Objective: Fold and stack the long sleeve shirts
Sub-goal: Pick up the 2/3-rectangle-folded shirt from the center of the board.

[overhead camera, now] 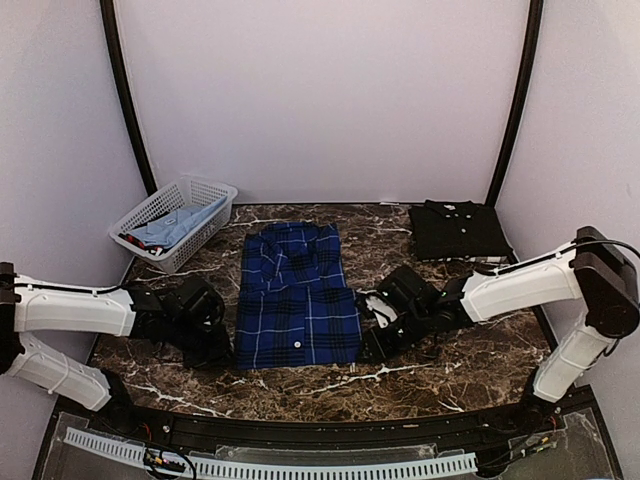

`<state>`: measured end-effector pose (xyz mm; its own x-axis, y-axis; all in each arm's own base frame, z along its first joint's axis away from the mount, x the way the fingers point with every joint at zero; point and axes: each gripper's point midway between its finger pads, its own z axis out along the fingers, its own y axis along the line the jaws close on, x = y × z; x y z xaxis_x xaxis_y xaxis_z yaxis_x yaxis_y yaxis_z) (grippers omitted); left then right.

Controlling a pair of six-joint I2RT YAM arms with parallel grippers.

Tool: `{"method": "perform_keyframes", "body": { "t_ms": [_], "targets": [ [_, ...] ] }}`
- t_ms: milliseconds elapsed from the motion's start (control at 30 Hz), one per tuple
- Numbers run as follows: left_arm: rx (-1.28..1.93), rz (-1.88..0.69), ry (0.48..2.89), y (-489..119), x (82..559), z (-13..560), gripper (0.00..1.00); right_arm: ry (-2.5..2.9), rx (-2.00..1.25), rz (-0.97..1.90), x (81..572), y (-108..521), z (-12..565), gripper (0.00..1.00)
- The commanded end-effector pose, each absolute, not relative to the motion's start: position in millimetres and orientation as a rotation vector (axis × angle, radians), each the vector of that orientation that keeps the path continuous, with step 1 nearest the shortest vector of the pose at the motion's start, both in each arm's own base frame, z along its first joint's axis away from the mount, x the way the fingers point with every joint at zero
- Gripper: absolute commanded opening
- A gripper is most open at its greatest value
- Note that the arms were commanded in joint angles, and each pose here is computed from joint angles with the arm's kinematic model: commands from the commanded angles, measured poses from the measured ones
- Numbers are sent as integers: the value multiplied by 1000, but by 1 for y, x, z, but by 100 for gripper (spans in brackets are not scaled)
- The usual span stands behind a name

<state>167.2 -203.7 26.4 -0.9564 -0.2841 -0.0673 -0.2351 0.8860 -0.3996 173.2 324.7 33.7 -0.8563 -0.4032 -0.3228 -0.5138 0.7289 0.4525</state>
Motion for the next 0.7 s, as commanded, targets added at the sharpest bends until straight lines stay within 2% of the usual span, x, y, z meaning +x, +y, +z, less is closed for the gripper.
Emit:
{"method": "perform_keyframes", "body": {
  "t_ms": [0,233,667],
  "targets": [
    [-440,-482,2952,-180,153,25,21,2744,-690,761,170,311,34,37],
    [-409,-522,2917,-184,158,24,31,2771,-668,766,166,308,24,37],
    [-319,-672,2930,-208,160,16,31,2788,-641,795,165,313,19,33]
  ]
}}
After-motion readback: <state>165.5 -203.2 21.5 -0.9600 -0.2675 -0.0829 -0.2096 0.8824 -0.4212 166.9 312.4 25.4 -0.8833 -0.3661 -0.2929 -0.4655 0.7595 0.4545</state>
